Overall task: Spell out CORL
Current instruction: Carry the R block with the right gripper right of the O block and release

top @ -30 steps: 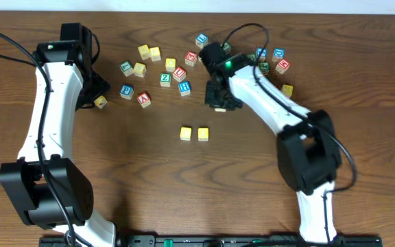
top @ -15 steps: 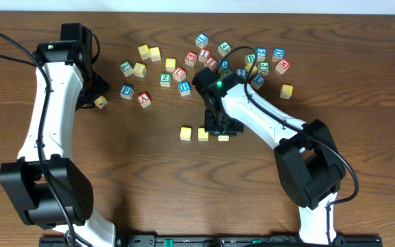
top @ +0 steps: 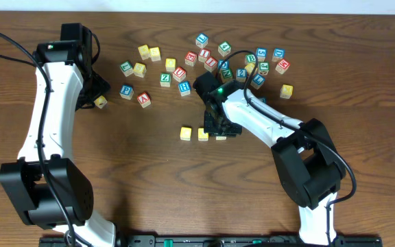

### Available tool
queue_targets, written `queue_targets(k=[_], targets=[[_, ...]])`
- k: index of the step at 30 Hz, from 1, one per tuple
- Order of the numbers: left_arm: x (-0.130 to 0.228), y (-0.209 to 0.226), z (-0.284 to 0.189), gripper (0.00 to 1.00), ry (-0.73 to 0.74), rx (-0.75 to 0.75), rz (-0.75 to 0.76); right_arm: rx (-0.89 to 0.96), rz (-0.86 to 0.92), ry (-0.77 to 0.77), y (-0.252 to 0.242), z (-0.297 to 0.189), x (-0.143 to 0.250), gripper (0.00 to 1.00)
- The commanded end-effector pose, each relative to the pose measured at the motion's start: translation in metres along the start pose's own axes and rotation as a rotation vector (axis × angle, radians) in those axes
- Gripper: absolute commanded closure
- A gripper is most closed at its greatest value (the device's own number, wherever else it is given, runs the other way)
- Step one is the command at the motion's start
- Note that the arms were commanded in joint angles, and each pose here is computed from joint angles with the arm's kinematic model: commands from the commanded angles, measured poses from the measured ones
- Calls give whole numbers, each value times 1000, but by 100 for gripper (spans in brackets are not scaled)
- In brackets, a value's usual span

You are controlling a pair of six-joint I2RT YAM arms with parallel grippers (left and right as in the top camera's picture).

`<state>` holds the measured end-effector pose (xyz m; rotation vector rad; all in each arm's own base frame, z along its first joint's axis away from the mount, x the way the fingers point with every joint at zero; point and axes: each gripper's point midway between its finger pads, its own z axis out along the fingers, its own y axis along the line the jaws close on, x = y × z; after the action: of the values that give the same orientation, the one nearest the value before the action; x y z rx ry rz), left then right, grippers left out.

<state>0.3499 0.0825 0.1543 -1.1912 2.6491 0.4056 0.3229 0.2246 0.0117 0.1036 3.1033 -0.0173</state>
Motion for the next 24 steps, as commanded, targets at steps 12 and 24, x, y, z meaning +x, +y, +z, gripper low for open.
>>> queue_targets(k=[12,24], targets=[[1,4,5,1,2,-31,-5,-6,-2,49,2,5,11,62],[1,4,5,1,2,-31,-5,9,21,34,-8,6,2,47]])
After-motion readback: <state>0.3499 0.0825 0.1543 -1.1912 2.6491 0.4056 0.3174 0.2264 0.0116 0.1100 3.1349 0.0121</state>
